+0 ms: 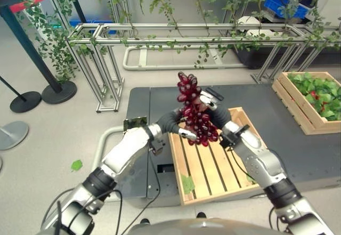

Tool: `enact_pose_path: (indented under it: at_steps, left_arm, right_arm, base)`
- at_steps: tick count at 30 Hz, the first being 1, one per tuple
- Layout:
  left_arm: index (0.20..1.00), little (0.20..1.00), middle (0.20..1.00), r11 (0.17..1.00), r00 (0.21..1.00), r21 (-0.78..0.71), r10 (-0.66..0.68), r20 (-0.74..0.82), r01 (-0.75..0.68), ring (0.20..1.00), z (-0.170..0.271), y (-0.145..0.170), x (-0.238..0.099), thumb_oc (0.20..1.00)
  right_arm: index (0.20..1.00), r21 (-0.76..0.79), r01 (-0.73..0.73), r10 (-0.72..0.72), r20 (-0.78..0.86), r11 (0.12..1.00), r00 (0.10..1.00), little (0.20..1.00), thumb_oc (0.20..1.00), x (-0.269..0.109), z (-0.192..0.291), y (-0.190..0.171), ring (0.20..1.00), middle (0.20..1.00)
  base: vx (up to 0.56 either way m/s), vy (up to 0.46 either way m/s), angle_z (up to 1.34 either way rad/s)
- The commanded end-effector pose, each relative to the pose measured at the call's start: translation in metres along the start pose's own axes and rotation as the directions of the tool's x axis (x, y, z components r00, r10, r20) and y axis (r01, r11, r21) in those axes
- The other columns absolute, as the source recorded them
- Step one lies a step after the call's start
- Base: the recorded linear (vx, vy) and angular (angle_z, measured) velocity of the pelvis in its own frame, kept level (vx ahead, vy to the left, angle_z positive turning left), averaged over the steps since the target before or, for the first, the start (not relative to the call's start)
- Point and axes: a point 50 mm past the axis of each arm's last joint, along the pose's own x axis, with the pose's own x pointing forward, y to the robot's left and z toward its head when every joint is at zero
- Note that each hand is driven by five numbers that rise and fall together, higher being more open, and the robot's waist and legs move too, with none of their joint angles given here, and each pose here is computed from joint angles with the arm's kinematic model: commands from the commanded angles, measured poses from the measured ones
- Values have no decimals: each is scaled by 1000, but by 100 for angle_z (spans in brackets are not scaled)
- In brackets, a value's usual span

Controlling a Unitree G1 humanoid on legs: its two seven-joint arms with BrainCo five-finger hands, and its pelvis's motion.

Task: Pick up the fruits from the basket on one side to the basket on the other side

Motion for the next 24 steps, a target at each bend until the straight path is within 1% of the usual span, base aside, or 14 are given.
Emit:
enact_pose_path:
  at_steps: [1,6,7,8,9,10,24]
  left_arm:
    - [1000,1000,1000,999,988,36,-45,147,40,1000,36,-2,26,1000]
    - [1000,1000,1000,999,988,8,-45,146,44,1000,34,-5,30,1000]
    - [959,959,959,999,988,-1,-45,149,45,959,34,-5,31,959]
    - [592,592,592,999,987,-16,-46,153,49,592,34,-6,31,592]
    - [492,492,492,999,987,-16,-46,153,49,492,34,-6,31,492]
    - [200,200,200,998,987,-41,-42,157,49,200,33,-7,31,200]
    - [200,200,200,992,986,-116,-34,162,53,200,27,-10,31,200]
  right_arm:
    - [200,-49,-228,233,194,973,953,200,200,30,42,43,200,200]
    - [200,-38,-248,251,191,968,949,200,200,34,41,47,200,200]
    - [200,-34,-252,254,193,967,948,200,200,34,41,48,200,200]
    - [200,-38,-261,263,197,965,945,200,200,36,42,50,200,200]
    - [200,-38,-261,263,197,965,944,200,200,36,42,50,200,200]
    - [200,-36,-267,269,198,963,943,200,200,37,42,51,200,200]
    - [200,7,-297,290,183,955,939,200,200,40,36,59,200,200]
  base:
    - [0,0,0]
    - [0,0,0]
    - [0,0,0]
    - [0,0,0]
    - [0,0,0]
    - [0,0,0]
    - [-1,0,0]
